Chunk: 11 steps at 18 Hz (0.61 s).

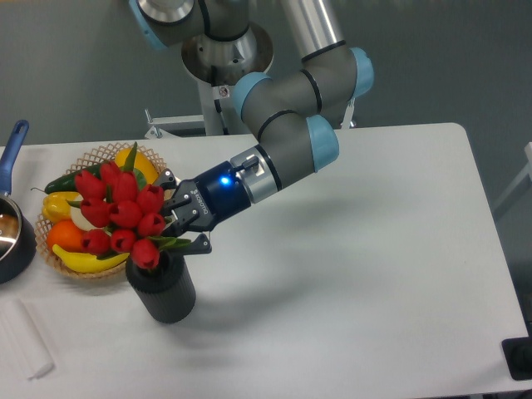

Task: Insert the flowers into the vase
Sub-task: 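Lower the tulip stems into the opening of the black vase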

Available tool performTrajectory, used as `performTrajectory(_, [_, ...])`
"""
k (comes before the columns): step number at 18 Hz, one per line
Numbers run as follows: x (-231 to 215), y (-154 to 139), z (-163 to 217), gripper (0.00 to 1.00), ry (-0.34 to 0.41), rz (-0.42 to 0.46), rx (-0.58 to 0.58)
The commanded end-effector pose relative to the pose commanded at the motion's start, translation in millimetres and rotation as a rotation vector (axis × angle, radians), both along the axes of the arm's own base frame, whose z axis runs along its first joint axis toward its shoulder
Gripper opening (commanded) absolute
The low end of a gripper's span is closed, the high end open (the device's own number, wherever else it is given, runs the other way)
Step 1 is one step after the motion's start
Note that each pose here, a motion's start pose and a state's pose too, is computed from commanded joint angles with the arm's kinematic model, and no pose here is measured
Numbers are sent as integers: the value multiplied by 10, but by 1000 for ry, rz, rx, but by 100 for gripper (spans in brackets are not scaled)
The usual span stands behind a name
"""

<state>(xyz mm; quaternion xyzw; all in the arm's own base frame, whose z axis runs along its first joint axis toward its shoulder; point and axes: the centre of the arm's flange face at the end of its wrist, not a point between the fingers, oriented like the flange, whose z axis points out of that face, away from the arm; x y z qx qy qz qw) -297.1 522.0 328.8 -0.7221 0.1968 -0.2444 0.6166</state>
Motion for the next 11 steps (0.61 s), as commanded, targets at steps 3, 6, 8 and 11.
performTrajectory(3, [9, -18, -155, 38, 14, -4, 6])
performTrajectory(6, [11, -20, -172, 38, 22, -5, 11])
performTrajectory(8, [16, -14, -185, 38, 23, -7, 7])
performTrajectory(11, [7, -16, -266, 39, 53, -5, -35])
